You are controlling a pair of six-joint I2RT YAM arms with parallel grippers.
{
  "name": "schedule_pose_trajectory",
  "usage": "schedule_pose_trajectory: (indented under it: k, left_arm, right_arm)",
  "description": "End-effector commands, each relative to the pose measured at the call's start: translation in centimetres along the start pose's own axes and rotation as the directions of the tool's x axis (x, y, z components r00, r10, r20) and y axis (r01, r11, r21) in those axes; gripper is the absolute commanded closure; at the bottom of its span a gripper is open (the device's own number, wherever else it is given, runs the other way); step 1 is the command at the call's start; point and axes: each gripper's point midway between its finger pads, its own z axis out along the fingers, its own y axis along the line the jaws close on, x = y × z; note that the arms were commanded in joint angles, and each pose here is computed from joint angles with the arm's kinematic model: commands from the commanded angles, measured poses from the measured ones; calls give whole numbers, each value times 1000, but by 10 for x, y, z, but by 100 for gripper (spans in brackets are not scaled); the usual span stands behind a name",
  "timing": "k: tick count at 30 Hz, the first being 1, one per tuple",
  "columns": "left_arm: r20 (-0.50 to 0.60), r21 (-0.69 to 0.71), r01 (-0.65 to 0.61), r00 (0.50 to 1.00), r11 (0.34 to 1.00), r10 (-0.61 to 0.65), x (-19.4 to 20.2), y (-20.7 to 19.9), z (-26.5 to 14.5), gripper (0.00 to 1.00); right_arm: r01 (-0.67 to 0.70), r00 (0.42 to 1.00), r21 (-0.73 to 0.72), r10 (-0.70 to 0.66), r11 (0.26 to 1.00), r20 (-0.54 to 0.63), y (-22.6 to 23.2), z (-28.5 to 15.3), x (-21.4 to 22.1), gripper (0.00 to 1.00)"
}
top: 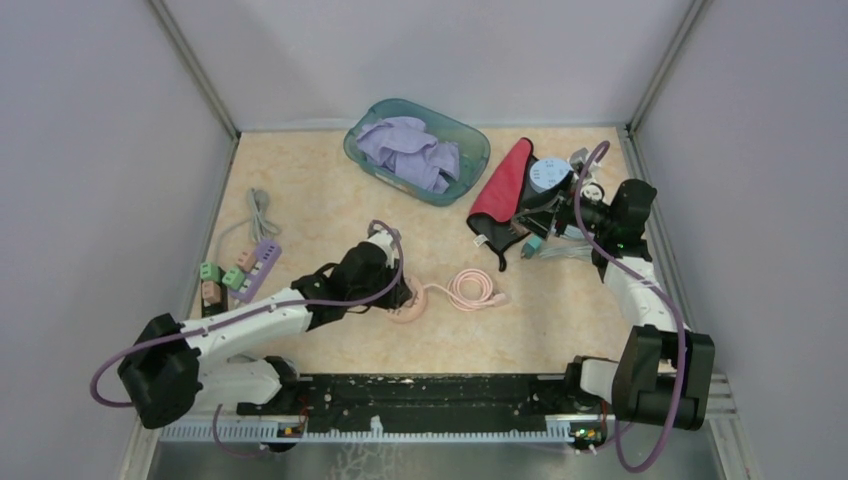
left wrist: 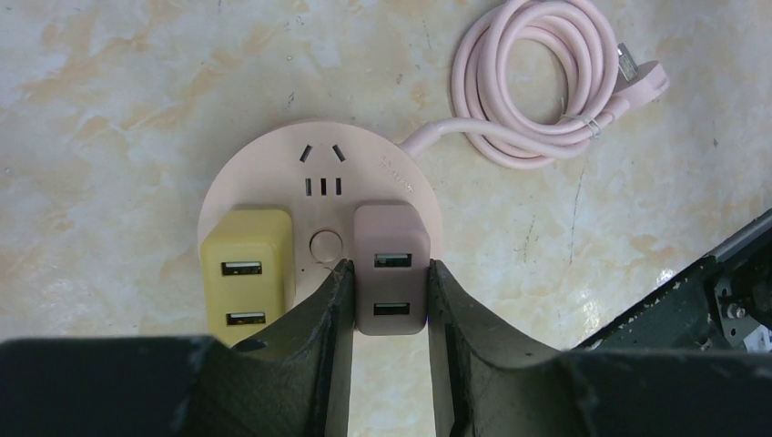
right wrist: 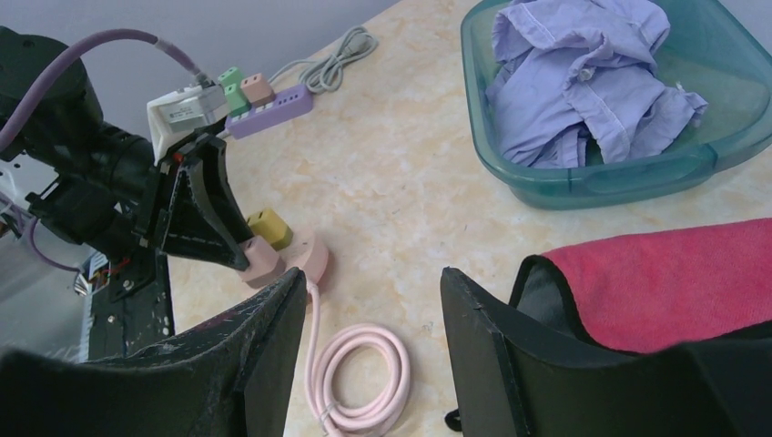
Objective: Pull the plug off the socket
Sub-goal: Move the socket to the center of the board.
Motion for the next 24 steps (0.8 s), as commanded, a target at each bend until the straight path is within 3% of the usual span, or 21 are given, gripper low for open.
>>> schedule_pose_trajectory:
  k: [1,12,24]
  left_arm:
    - [7,-24,26,1000,999,-26,3,-11,11,75]
    - [13,39,3,1000,999,-4,-1,-35,12,38]
    - [182,233,-94,982,968,52,-33,-67,-43,33]
  right_arm:
    - [97,995,-25,-96,995,19,8,1,-15,44]
    - [97,995,-27,-97,995,16,8,1,-14,44]
    - [104,995,-43,-103,994,12,10,1,-13,44]
